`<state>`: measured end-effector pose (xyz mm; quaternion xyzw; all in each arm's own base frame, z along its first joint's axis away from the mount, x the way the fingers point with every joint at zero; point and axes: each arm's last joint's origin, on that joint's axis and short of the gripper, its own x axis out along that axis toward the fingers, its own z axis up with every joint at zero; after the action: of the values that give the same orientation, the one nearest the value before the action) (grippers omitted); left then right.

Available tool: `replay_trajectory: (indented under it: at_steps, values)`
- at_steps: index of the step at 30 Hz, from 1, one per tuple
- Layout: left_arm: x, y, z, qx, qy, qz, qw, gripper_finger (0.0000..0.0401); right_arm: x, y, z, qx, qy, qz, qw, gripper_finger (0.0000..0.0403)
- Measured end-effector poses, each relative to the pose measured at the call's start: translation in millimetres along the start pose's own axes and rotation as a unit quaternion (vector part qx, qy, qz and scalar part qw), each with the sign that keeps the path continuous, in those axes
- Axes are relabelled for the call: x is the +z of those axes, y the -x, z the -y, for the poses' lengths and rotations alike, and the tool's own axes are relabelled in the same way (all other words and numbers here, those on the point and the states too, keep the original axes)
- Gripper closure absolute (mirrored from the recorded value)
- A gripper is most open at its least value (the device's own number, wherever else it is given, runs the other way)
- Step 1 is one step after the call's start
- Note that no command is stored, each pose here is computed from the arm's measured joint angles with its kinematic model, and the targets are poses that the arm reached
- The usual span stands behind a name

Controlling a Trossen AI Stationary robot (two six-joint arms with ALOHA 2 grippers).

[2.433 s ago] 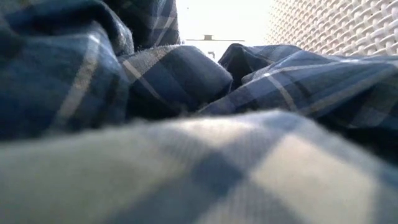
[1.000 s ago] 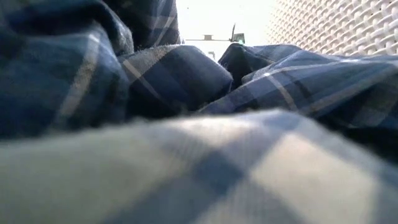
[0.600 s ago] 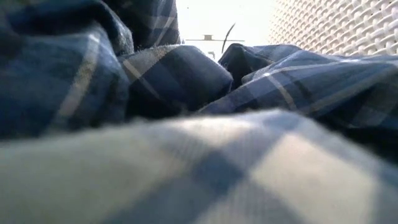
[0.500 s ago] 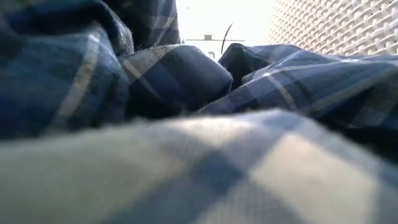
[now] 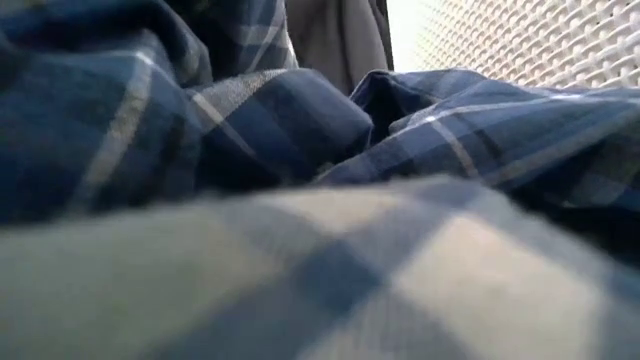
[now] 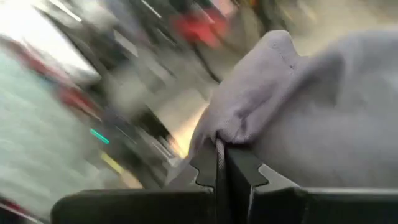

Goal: Sort clothes
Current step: Put the gray shorts into the blue laundry bin

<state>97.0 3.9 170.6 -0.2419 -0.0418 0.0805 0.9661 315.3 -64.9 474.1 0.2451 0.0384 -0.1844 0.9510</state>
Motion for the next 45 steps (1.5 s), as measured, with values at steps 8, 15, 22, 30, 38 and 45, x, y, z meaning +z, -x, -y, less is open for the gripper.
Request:
replay_trajectory:
  at_steps: [8,15,22,30,38,45]
  values:
    - [0.0,0.0,0.0,0.0,0.0,0.0,1.0,0.04,29.9,-43.0,-31.8,0.181,0.02,0.133,0.974,0.0401]
    - [0.1,0.0,0.0,0.0,0.0,0.0,1.0,0.04,14.7,-98.0,-31.5,0.186,0.056,0.166,0.967,0.0402]
    - [0.1,0.0,0.0,0.0,0.0,0.0,1.0,0.04,47.6,-109.7,-14.5,0.172,0.042,0.318,0.931,0.0402]
    - [0.1,0.0,0.0,0.0,0.0,0.0,1.0,0.04,23.4,-148.5,-9.5,0.206,-0.032,0.303,0.93,0.0402]
    - [0.1,0.0,0.0,0.0,0.0,0.0,1.0,0.04,-19.6,-190.6,1.9,0.31,-0.188,0.324,0.874,0.0402]
    - [0.1,0.0,0.1,0.0,0.0,0.001,1.0,0.04,-34.8,-206.8,9.1,0.307,-0.176,0.275,0.894,0.0402]
